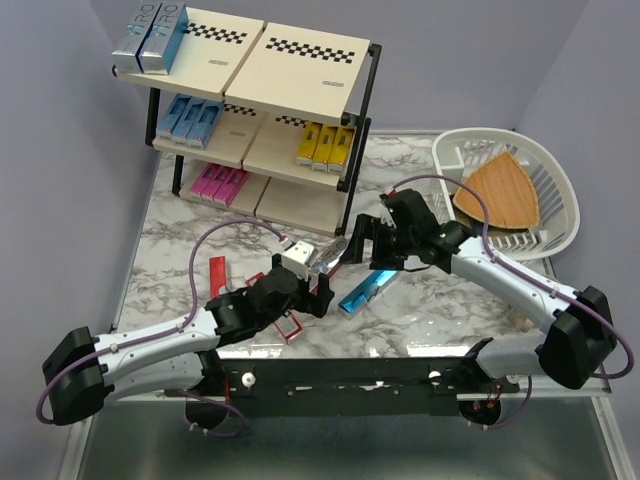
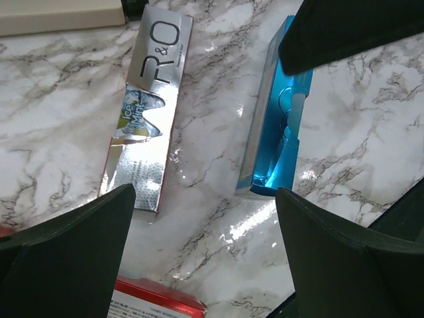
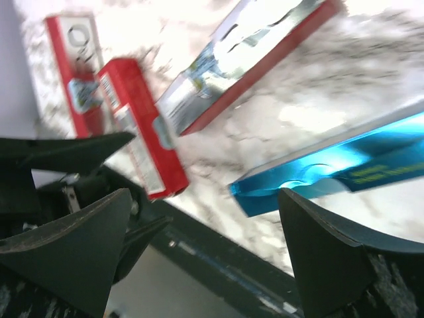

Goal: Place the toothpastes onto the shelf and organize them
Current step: Adjust the toothpaste at the center of the board.

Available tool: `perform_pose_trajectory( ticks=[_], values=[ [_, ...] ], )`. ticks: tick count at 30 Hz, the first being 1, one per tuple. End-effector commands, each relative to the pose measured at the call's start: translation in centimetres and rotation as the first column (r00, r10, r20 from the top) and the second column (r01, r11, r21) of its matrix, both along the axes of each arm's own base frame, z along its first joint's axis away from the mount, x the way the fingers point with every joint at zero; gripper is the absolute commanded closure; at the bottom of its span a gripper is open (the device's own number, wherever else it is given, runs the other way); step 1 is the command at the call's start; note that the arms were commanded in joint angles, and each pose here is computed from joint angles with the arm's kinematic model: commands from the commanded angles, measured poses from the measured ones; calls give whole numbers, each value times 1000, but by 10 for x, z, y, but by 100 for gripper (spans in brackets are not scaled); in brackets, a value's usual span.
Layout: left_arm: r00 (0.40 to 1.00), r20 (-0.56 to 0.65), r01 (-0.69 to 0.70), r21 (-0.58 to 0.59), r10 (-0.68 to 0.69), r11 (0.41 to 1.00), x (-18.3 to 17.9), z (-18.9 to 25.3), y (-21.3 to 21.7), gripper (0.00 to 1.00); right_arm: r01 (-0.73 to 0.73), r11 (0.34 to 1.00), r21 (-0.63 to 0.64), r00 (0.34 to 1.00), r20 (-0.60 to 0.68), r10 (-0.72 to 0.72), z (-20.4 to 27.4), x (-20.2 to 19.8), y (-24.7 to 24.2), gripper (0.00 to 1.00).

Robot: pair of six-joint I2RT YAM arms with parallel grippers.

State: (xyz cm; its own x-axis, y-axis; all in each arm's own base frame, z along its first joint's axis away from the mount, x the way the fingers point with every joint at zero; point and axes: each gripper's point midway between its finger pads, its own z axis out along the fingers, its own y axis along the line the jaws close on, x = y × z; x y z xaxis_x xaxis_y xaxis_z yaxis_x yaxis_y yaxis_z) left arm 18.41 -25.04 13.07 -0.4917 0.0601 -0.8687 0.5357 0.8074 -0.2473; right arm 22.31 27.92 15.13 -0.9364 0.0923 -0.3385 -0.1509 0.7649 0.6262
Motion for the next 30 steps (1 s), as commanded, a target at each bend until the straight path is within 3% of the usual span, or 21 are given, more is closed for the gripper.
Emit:
perform_pose_trajectory(
  ticks=[1,5,13,19,30],
  values=[
    [993,-113,23,-79,-32,997,-14,-7,-22,1,212,936,-280,975,120,-184,-8,17,-63,0],
    [970,-150,184,-77,-194,980,-36,-8,-44,1,321,853,-412,947,161,-279,-22,27,-97,0],
    [860,-181,484,-9,-477,875,-76,-27,-60,3,312,856,-413,949,168,-265,-33,63,-107,0],
    [811,-228,553,-2,-539,833,-83,-38,-74,5,310,843,-440,951,153,-270,-41,87,-118,0],
    [823,-222,548,64,-523,834,-62,-52,-98,5,224,873,-434,973,51,-224,-74,97,-110,0]
  ],
)
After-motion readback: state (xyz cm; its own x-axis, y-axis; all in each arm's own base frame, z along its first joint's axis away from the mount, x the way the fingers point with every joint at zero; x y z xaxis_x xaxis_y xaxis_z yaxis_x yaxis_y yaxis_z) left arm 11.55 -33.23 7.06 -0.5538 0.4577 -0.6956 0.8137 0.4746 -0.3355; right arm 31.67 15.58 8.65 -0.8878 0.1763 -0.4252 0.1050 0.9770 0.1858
